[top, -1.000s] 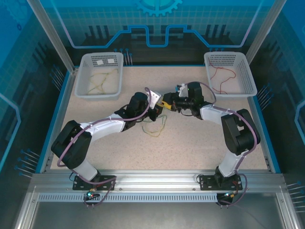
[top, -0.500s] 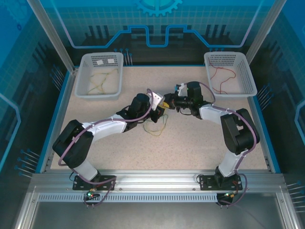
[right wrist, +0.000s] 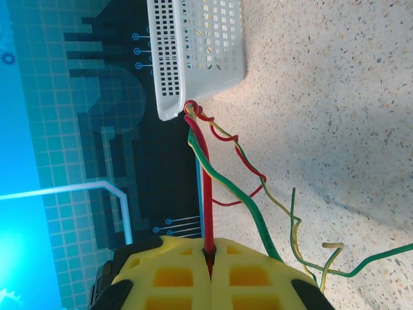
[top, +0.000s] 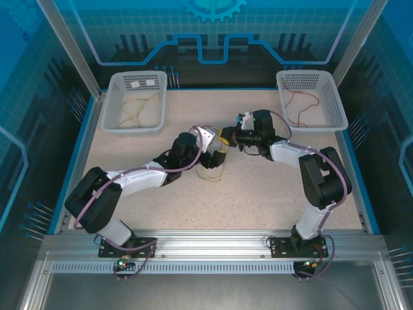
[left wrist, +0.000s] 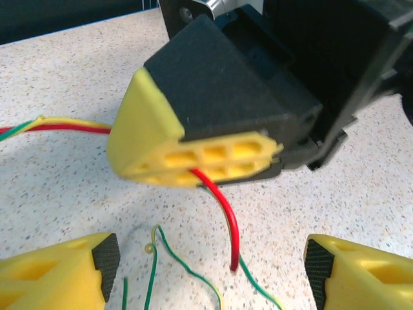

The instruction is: Untangle the cables

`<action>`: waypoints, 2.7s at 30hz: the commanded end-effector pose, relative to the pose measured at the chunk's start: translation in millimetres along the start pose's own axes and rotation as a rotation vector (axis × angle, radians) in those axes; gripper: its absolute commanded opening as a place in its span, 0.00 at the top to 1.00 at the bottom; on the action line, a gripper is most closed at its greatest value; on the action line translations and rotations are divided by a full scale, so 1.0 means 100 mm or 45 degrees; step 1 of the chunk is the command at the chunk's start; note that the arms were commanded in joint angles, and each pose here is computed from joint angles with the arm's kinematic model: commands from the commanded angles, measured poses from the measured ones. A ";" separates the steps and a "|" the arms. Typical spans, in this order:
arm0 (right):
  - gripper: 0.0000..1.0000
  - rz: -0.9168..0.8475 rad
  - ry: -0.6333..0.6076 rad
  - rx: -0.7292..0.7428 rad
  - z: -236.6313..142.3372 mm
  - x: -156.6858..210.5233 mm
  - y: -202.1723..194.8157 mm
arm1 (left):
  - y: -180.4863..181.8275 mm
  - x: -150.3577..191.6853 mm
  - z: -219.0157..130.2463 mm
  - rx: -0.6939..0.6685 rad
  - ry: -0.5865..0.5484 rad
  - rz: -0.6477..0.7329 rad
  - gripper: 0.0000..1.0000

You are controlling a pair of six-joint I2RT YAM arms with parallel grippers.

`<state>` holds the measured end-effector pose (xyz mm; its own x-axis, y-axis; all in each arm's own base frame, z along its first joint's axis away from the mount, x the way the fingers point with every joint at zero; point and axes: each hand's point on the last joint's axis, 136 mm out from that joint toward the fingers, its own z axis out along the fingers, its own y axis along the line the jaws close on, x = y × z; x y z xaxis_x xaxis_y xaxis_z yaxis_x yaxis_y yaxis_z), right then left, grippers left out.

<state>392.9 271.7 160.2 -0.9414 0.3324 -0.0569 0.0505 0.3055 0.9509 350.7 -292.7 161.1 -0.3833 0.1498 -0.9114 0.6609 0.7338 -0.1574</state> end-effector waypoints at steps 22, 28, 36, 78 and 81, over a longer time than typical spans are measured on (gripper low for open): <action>1.00 -0.120 0.021 -0.118 -0.12 0.00 0.50 | -0.14 -0.11 -0.34 0.080 -0.305 0.037 0.01; 1.00 -0.105 0.062 -0.157 -0.02 -0.02 0.60 | -0.28 -0.05 -0.02 0.107 -0.280 0.035 0.01; 1.00 -0.129 0.066 -0.161 0.01 0.06 0.71 | -0.21 0.07 0.30 0.066 -0.226 0.036 0.20; 1.00 -0.196 -0.175 -0.002 -1.05 -0.26 0.65 | 1.10 0.35 -0.63 -0.495 -0.129 -0.290 1.00; 1.00 -0.193 -0.209 0.026 -1.16 -0.28 0.58 | 1.17 0.35 -0.67 -0.520 -0.120 -0.285 1.00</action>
<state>391.2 189.2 253.9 -0.8793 0.4127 -0.2376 -0.0839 0.3569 0.9304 372.1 -169.3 134.9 -0.4133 -0.0723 -0.9077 0.2913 0.9340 -0.2071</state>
